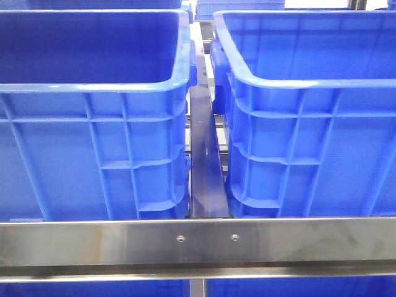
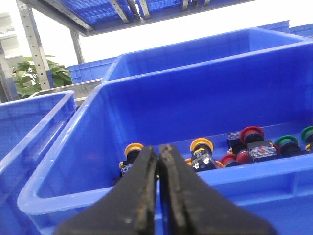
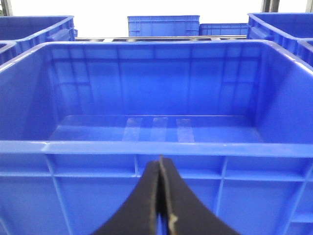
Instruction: Pick red and yellow buttons and place in box
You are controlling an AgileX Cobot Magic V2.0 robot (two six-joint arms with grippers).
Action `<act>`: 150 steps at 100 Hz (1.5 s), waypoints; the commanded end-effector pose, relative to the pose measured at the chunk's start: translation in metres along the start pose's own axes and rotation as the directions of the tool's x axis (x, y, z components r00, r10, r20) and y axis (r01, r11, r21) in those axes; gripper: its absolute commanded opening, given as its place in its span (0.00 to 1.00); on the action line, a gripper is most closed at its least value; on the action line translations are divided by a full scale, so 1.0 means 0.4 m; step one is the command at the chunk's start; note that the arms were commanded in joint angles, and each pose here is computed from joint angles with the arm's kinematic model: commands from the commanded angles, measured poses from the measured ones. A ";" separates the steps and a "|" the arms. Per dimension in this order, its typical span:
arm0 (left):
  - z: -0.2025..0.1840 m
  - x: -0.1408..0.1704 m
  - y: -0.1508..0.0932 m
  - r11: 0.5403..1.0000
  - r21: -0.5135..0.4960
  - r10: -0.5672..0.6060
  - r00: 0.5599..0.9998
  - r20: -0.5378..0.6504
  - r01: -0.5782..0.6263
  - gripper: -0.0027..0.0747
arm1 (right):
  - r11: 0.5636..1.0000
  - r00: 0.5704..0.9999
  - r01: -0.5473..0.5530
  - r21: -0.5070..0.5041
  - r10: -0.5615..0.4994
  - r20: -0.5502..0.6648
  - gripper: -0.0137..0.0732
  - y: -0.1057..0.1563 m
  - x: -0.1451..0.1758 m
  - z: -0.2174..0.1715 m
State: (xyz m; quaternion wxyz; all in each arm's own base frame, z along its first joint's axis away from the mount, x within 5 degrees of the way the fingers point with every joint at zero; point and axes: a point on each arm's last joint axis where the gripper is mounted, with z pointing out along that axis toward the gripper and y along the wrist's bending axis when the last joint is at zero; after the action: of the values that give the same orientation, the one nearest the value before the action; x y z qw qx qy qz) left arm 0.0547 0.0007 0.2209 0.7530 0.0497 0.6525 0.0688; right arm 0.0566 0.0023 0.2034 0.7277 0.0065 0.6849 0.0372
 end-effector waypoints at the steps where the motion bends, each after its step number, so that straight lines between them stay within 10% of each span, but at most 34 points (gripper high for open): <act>1: -0.008 -0.008 0.000 1.000 -0.012 -0.009 0.995 0.098 0.010 0.01 | 1.000 0.994 0.016 -0.006 -0.015 0.106 0.08 0.002 -0.024 -0.006; 50: -0.012 -0.120 0.021 0.998 -0.020 -0.059 0.987 0.148 0.063 0.01 | 1.000 0.994 0.016 -0.006 -0.015 0.106 0.08 0.002 -0.024 -0.006; 99: 0.123 -0.395 0.074 1.000 0.000 -0.030 0.969 -0.247 0.032 0.01 | 1.000 0.994 0.016 -0.006 -0.015 0.106 0.08 0.002 -0.024 -0.006; 150: 0.195 -0.399 0.075 0.999 0.015 -0.035 0.931 -0.364 0.043 0.02 | 1.000 0.994 0.016 -0.006 -0.015 0.106 0.08 0.002 -0.024 -0.006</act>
State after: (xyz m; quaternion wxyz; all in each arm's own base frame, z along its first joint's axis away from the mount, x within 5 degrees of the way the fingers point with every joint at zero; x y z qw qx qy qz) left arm 0.1073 0.0049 0.3760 0.5816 0.0344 0.8109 0.0555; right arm 0.0566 0.0023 0.2034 0.7277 0.0065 0.6849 0.0372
